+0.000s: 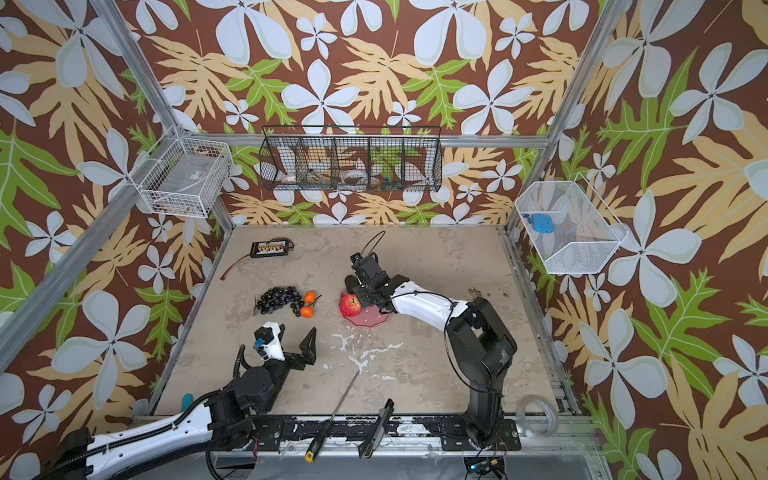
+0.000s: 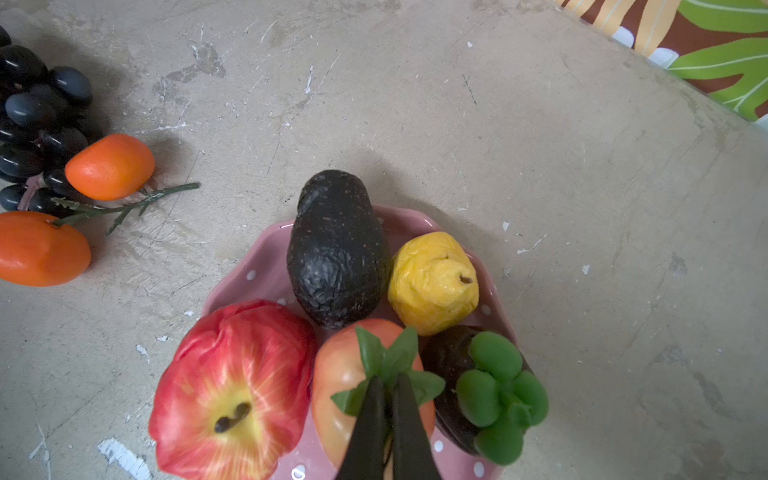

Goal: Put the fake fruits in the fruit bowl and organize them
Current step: 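Open the right gripper and lift it off the peach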

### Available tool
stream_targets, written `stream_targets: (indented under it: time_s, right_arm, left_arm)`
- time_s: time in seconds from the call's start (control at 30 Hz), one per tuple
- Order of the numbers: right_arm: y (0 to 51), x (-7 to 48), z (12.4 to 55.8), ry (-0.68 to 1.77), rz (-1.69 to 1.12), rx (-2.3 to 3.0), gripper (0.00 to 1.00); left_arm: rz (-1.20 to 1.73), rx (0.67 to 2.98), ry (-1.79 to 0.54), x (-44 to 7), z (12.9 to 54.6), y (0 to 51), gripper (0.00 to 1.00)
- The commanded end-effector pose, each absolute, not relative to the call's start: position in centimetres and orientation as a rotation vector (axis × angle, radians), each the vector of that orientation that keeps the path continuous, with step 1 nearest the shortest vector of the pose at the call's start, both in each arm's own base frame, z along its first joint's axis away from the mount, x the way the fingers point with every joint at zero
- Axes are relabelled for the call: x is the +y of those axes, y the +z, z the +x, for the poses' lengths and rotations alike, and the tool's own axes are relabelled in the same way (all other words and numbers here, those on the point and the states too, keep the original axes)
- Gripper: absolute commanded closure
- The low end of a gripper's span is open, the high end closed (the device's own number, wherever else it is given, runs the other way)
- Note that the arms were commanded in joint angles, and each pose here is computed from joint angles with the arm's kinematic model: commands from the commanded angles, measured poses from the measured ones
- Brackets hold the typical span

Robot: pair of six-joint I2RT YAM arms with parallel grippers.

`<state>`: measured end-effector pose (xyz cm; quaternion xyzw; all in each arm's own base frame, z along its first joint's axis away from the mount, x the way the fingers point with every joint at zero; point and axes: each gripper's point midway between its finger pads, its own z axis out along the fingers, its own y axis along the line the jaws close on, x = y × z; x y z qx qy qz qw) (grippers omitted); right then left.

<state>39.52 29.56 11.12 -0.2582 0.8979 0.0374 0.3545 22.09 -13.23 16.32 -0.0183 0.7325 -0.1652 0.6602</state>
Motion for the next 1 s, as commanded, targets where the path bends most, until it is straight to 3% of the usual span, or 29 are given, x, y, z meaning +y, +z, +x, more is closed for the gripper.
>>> stream_targets:
  time_s: [0.0,0.27,0.6,0.97]
  right_arm:
    - [11.1,29.7,39.9,0.095,-0.652,2.317,1.0]
    - [10.9,29.9,40.3,0.086,-0.661,2.322,0.96]
    - [11.3,29.8,40.3,0.083,-0.661,2.317,0.8]
    - [13.5,29.5,39.9,0.097,-0.652,2.293,0.72]
  left_arm:
    - [-0.05,1.64,-0.375,-13.1,22.1,16.7,0.0]
    - [-0.05,1.64,-0.377,-13.1,22.1,16.7,0.0]
    - [-0.053,1.638,-0.376,-13.1,22.2,16.7,0.0]
    - [-0.055,1.66,-0.38,-13.4,22.3,16.9,0.0]
